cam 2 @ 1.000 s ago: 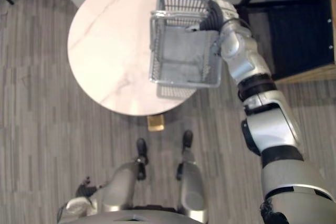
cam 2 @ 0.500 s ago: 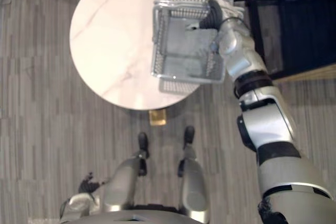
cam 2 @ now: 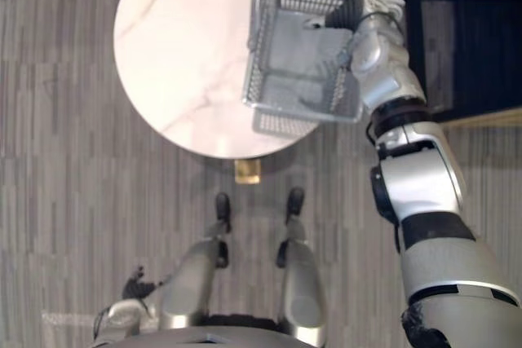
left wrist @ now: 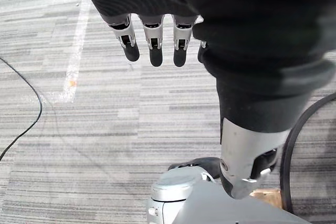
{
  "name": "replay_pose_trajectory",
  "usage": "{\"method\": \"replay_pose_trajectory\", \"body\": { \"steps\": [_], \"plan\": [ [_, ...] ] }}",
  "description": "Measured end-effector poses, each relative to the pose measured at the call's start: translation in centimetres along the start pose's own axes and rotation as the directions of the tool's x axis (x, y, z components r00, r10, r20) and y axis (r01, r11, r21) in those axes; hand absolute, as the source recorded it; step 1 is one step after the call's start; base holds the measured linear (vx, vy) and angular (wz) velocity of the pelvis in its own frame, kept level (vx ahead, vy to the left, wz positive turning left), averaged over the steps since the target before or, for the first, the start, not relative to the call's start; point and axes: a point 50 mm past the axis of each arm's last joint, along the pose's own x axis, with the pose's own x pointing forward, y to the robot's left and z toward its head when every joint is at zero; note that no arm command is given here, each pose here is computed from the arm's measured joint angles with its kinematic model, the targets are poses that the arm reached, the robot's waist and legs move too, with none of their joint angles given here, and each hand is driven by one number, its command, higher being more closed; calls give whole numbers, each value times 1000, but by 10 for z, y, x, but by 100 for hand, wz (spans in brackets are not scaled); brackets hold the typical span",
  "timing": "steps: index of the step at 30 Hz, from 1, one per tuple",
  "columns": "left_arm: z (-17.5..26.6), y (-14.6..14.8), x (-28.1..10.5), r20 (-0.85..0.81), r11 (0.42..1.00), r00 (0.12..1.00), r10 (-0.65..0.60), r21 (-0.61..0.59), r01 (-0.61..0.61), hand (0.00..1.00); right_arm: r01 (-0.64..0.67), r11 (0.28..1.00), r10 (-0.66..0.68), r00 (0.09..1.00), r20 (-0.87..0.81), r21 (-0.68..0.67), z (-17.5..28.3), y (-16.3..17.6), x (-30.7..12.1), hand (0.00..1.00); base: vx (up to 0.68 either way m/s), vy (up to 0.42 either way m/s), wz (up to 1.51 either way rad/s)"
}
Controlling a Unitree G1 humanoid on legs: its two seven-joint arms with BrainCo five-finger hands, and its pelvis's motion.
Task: Pick vegetable in the basket
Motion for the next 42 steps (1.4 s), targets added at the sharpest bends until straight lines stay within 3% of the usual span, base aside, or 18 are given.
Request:
{"method": "replay_pose_trajectory", "body": {
  "steps": [2,3,13,42],
  "plan": [
    [3,-1,0,14,1000,1000,-6,8,6,0,18,1000,-18,1000,-6,-5,-3,-3,0,0,1,0,2],
    [3,-2,0,17,1000,1000,-7,11,7,0,27,1000,-27,1000,-12,-10,-5,-6,0,100,-5,5,7],
    [7,-7,0,38,998,999,-31,46,30,0,65,997,-67,995,-72,-30,-23,-17,-3,100,0,6,3],
    [22,-8,4,74,999,997,1,38,-3,0,-158,963,178,981,78,-220,12,40,-10,100,4,2,-1]
  ]
}}
